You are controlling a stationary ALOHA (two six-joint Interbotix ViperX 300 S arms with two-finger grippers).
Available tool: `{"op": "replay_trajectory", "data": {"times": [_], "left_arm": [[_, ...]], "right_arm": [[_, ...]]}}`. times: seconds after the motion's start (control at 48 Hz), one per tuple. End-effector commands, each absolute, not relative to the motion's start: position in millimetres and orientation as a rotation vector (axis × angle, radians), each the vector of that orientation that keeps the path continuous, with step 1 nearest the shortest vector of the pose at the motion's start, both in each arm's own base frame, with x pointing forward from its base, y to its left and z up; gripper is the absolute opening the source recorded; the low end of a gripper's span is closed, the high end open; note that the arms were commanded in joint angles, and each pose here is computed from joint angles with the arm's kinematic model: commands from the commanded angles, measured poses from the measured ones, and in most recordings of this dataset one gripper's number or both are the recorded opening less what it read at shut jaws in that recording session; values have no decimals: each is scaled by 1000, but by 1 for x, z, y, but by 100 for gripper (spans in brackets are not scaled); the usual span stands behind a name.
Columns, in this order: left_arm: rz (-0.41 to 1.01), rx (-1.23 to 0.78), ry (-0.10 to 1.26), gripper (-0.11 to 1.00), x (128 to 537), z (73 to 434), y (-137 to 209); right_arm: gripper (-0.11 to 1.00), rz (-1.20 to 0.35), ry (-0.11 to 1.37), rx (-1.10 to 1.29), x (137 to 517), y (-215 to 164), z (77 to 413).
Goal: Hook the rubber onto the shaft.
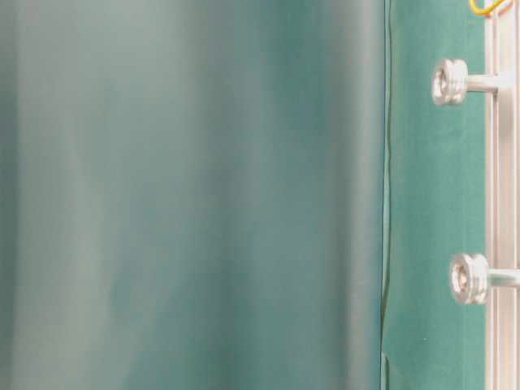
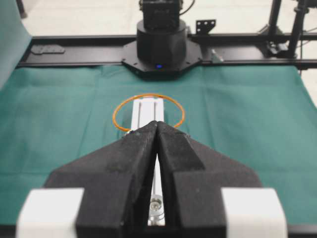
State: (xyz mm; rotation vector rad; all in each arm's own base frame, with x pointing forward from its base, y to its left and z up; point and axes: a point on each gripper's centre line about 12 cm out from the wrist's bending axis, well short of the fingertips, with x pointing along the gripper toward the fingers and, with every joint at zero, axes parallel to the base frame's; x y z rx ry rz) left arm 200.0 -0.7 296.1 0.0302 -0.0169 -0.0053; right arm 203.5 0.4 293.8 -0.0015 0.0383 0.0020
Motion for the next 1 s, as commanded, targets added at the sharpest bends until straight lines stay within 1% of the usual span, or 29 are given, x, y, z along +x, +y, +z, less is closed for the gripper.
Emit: {"op": "replay_trajectory", "data": {"times": [0.0, 0.125, 0.187, 0.375, 0.583, 0.749, 0.978], "left_arm": [[-3, 33, -37, 0, 202, 309, 0], [-1, 29, 35, 0, 203, 309, 0], [2, 29, 109, 0, 203, 308, 1], [6, 29, 321, 0, 199, 302, 1], [11, 25, 466, 0, 193, 298, 2], [12, 24, 515, 0, 193, 294, 2], [12, 24, 518, 0, 194, 294, 2]], "right_arm": [[3, 2, 40, 2, 206, 0, 305], [3, 1, 147, 9, 206, 0, 304], [3, -1, 215, 15, 206, 0, 304], [3, -5, 449, 21, 199, 0, 295], [3, -9, 721, 21, 189, 0, 281], [3, -11, 879, 22, 185, 0, 273], [3, -11, 911, 19, 189, 0, 270]]}}
